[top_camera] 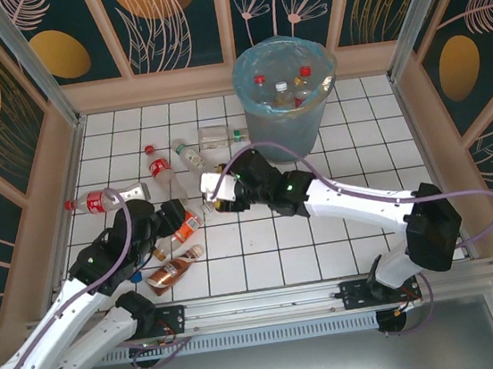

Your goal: Put the plastic bottles in the bin

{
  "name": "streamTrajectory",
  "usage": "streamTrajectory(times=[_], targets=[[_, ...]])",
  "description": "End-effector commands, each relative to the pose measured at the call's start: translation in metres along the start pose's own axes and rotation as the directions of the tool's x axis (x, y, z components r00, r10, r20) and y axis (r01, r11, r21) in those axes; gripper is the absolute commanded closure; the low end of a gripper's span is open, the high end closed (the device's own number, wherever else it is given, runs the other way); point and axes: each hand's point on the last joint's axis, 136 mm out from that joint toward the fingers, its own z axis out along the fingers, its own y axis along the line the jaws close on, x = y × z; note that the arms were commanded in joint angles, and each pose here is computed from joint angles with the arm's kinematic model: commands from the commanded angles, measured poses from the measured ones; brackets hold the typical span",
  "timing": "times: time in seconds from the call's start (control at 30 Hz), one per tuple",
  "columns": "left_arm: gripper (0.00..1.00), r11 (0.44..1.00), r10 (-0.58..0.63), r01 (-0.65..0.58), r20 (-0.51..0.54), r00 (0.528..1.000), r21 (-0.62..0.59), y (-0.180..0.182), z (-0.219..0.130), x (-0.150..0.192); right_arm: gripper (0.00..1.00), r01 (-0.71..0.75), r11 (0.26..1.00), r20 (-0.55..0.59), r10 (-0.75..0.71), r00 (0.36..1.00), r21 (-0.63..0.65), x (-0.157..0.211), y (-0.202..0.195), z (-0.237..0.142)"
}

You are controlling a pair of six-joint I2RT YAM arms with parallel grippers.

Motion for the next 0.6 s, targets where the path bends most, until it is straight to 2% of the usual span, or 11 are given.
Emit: streamTrajectory(times=[0.0, 0.27, 0.57], targets=[[0.26, 0.999, -0.019, 0.019, 0.001, 1.0, -0.036, 0.013, -0.002, 0.007, 0.35, 0.203, 0.979, 0.032, -0.203, 0.979, -0.005, -0.001, 0.017, 0.016], [0.26, 0.999, 0.011, -0.009, 0.024, 1.0, -0.049, 0.018, -0.004, 0.004, 0.34, 0.32, 0.947, -0.059, -0.321, 0.945, -0.028, 0.023, 0.041, 0.065], [0.26, 0.998, 0.033, -0.03, 0.055, 0.998, -0.062, 0.023, -0.006, 0.001, 0.35, 0.342, 0.934, -0.106, -0.352, 0.93, -0.098, 0.037, 0.054, 0.107]])
